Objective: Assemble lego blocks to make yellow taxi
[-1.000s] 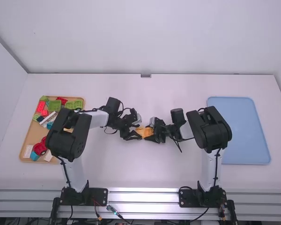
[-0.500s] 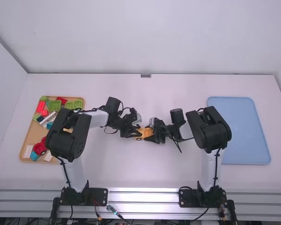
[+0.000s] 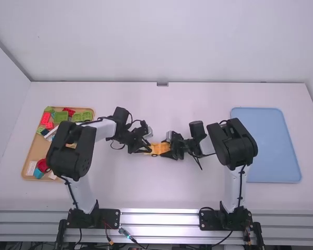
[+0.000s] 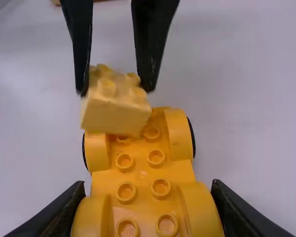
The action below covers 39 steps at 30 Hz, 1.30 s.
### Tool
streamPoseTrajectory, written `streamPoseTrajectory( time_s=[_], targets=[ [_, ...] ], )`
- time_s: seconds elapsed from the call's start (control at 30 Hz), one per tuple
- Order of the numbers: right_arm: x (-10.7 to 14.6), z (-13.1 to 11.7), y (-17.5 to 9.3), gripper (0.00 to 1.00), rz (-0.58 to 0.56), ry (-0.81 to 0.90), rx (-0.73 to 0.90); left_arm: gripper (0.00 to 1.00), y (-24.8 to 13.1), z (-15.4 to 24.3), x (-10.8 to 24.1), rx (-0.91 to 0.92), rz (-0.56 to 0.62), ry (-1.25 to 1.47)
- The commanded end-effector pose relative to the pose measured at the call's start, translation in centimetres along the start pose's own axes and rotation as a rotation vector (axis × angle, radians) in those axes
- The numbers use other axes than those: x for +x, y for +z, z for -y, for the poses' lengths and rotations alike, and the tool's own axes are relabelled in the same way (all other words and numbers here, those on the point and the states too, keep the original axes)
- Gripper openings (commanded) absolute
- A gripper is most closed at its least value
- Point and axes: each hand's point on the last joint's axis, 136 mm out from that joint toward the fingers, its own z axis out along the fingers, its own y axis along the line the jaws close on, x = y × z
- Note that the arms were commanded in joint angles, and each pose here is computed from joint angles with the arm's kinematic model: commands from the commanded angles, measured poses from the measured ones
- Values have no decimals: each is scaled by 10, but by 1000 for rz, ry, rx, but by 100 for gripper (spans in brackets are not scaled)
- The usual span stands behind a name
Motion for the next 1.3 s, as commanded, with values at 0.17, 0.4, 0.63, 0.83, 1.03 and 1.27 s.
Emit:
streamPoseTrajectory(
  time_s=[0.17,0.4,0.63,0.83,1.03,1.27],
  targets=[
    [8,1,0,52,-10,29,4,24,-17,-11,24,-64,-163,82],
    [8,1,0,52,-10,30,5,22,-23,-20,46,-117,-286,71],
    [10,8,-7,53,-7,58,30,36,-22,-34,42,-182,-273,74],
    [9,9,-7,54,-4,57,31,50,-18,-36,45,-206,-262,81],
    [6,13,-6,53,-2,56,30,67,-20,-29,41,-173,-233,113],
    [2,11,-2,53,-1,42,18,63,-19,-26,36,-153,-106,179]
  ],
)
